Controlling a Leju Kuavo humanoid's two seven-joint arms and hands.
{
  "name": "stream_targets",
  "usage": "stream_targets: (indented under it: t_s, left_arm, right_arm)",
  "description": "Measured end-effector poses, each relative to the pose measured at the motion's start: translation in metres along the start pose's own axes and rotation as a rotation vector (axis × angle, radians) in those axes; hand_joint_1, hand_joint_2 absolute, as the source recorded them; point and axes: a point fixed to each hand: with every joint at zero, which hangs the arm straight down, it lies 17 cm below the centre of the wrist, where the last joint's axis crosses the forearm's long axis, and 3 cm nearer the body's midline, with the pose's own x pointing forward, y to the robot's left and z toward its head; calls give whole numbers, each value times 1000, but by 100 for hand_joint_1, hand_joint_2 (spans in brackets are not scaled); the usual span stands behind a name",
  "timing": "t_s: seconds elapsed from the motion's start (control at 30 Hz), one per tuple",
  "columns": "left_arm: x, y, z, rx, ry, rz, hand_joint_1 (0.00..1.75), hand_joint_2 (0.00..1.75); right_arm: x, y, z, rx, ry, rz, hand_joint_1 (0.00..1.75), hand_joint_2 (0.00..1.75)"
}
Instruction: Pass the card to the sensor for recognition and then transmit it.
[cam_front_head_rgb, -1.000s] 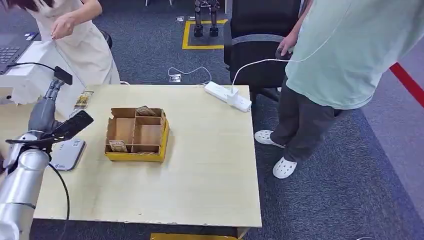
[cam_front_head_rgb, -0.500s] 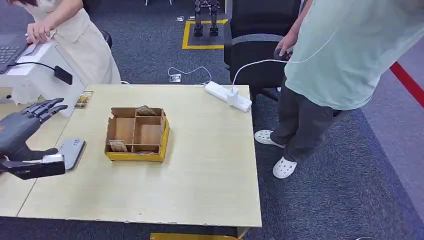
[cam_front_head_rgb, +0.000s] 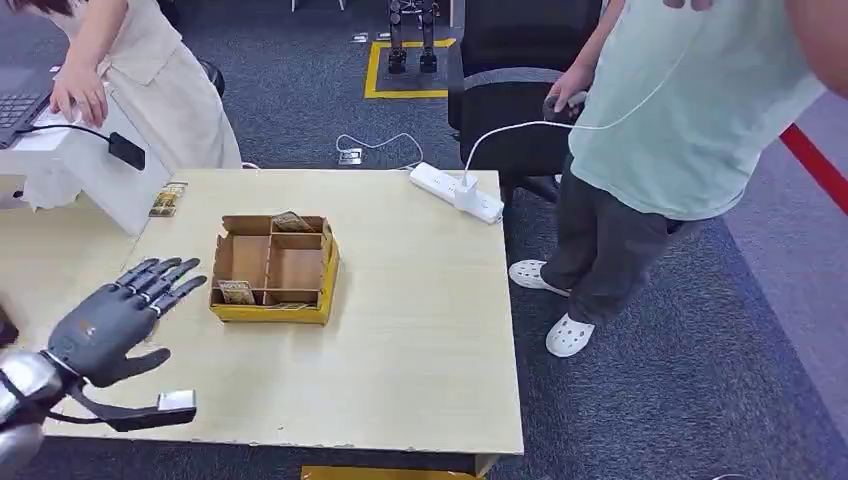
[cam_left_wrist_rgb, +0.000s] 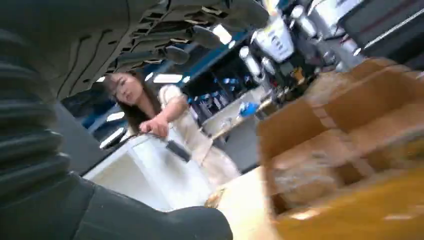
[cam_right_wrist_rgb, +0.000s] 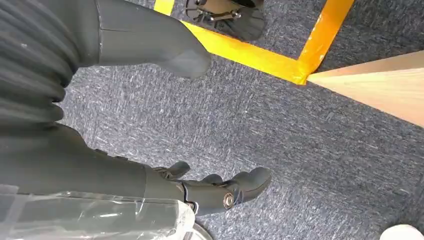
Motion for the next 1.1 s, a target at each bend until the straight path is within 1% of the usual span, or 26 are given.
stream_targets:
  t_s: [0.07,0.13,0.17,0.3,0.47,0.57,0.9,1.1]
  left_arm:
    - [27,-13,-8,9,-12,22,0,175]
    - [44,-24,-15,13,-9,52,0,175]
    - [49,-27,-18,22,1,57,0,175]
    - [64,-32,-36,84,91,61,0,175]
    - [98,-45,-52,99,116,152,0,175]
    - [105,-43,-59,127,155,173,0,175]
    - [100,-37,-80,180,315,164,0,175]
    - [92,-37,-86,187,372,146,0,175]
  right_arm:
    - [0,-1,0,-2,1,1,0,175]
    - [0,-1,-1,-4,2,3,0,175]
    - [0,-2,-1,-7,4,3,0,175]
    - [-1,-4,-1,-19,9,-5,0,175]
    - [-5,-4,1,-25,18,-10,0,175]
    - [-8,-4,2,-30,25,-13,0,175]
    - [-12,-4,4,-37,34,-17,0,175]
    - [-13,-4,4,-37,35,-18,0,175]
